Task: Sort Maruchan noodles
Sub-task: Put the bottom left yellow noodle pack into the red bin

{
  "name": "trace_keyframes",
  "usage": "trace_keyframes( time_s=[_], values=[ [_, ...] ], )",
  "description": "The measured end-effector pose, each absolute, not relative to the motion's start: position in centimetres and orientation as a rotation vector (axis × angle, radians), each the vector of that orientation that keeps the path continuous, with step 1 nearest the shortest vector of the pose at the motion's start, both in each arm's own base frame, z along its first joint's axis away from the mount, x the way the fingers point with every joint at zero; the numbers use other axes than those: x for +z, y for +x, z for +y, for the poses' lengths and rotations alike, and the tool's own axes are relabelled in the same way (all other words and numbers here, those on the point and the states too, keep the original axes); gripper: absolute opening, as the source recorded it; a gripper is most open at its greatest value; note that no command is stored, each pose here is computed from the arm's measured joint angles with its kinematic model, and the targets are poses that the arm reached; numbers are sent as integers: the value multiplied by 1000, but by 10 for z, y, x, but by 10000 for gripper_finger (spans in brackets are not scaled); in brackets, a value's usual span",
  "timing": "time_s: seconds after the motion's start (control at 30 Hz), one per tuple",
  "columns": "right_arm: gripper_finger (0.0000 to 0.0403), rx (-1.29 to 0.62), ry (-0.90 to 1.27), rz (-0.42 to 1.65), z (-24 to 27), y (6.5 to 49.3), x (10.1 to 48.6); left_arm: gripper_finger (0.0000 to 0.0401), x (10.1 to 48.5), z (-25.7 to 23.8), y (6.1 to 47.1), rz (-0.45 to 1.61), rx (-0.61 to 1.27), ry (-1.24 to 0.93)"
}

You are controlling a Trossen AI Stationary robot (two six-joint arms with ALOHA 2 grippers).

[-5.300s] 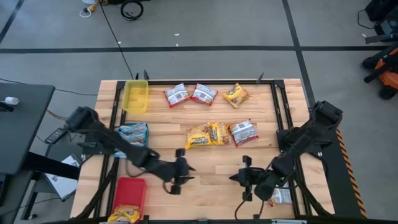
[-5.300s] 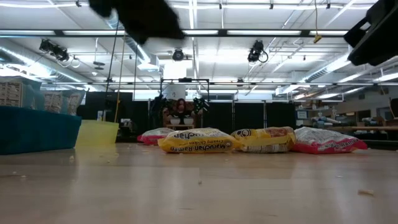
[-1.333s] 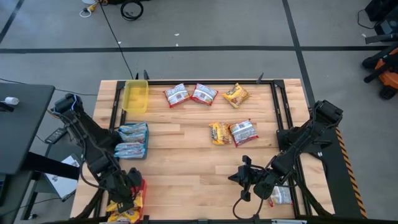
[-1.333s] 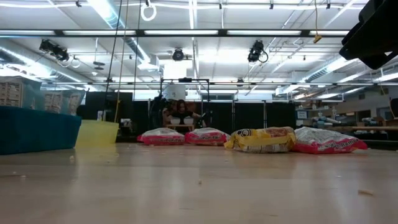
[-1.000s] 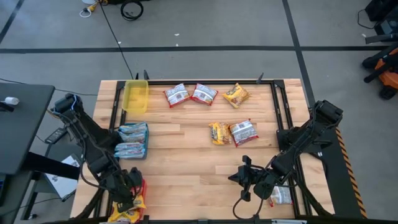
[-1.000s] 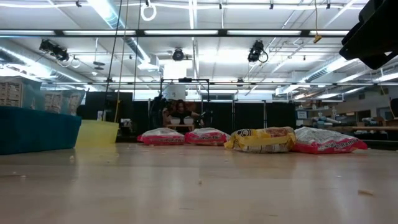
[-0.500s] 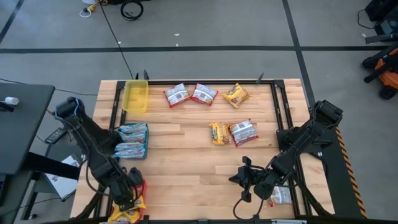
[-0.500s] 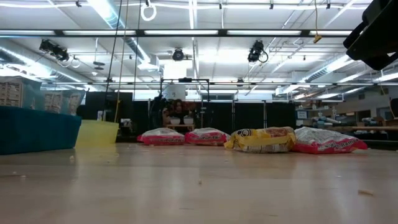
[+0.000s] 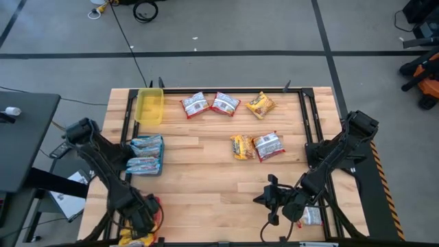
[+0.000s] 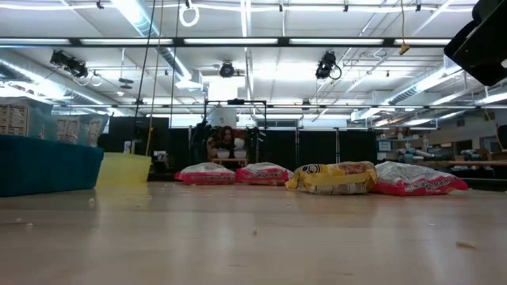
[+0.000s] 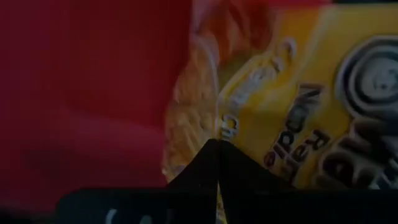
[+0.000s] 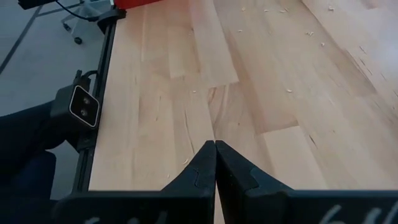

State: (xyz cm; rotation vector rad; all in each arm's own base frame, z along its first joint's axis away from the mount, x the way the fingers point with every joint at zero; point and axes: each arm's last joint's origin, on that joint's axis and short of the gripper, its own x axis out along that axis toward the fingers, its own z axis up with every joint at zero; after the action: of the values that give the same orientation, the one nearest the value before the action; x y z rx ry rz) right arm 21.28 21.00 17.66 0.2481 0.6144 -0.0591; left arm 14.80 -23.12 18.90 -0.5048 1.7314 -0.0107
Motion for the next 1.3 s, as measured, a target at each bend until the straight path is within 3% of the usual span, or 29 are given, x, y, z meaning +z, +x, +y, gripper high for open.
trace_keyframes(
  time_s=[0.17,0.33,0.67,0.97,1.3],
  values=[
    [11,-59,248,614,210,213,177,7,172,-233,167,1662,-118,-395],
    [11,-59,247,614,210,213,177,7,172,-230,178,1686,-203,-431],
    [11,-59,246,614,210,213,177,7,183,-207,173,1758,-139,-370],
    [11,-41,247,616,214,209,177,7,140,-198,168,1868,-272,-721],
    [11,-34,241,617,215,207,177,7,147,-203,149,1931,-213,-747]
  ],
)
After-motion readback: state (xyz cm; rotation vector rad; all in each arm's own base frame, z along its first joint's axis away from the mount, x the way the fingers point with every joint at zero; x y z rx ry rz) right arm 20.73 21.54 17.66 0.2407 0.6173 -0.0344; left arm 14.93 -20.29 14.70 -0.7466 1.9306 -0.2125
